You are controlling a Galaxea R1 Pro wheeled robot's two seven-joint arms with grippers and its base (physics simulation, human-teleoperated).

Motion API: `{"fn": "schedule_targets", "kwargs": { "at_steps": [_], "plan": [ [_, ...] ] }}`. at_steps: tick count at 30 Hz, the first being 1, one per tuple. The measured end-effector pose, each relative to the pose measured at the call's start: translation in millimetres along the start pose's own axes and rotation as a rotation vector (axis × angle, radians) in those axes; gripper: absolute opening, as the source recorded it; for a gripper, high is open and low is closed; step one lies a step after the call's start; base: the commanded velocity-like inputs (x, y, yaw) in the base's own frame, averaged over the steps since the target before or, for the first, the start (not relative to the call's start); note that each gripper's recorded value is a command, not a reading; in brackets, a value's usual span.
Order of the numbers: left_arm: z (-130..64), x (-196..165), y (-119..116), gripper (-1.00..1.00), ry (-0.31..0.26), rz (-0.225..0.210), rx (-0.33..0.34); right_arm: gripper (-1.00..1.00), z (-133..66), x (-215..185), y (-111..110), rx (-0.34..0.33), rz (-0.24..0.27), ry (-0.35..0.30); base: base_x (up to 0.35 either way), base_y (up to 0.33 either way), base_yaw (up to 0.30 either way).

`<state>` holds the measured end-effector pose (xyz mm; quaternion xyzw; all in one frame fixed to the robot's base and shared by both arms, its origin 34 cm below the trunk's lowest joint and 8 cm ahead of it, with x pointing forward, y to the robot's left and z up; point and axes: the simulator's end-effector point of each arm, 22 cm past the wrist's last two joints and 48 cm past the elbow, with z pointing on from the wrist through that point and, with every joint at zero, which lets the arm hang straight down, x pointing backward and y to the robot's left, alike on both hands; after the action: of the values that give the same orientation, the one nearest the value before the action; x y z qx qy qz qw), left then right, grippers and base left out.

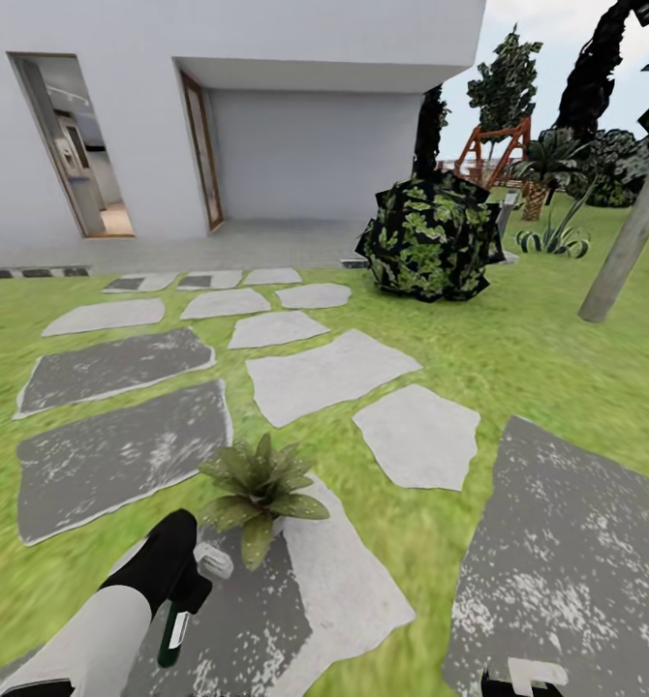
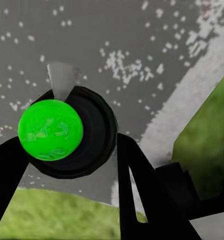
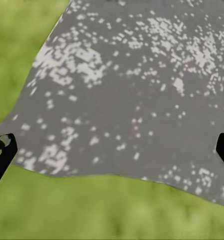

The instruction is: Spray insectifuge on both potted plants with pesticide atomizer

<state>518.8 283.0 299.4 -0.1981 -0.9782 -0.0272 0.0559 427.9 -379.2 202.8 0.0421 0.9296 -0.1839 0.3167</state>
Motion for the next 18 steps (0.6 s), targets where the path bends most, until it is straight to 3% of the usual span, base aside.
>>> {"fn": "schedule_targets", "kwargs": {
  "at_steps": [8,13,15,18],
  "plan": [
    [0.6,-3,-10,-1.00,-0.001,0.011,0.012,1.00,0.1,0,0,0.000,0.000,0.000,-0.057,-0.269,0.275],
    [-3.3,-9,-18,-1.00,-0.005,0.031,0.027,1.00,0.0,0,0,-0.002,0.000,0.001,-0.027,-0.039,0.277],
    [-5.7,-10,-22,-1.00,-0.004,0.028,0.066,1.00,0.0,0,0,-0.002,0.000,0.002,-0.002,-0.003,0.276],
    [-42.4,-35,-4,-1.00,-0.022,0.069,0.092,1.00,-0.1,0,0,-0.002,0.000,0.001,0.000,-0.001,0.192]
  ]
}}
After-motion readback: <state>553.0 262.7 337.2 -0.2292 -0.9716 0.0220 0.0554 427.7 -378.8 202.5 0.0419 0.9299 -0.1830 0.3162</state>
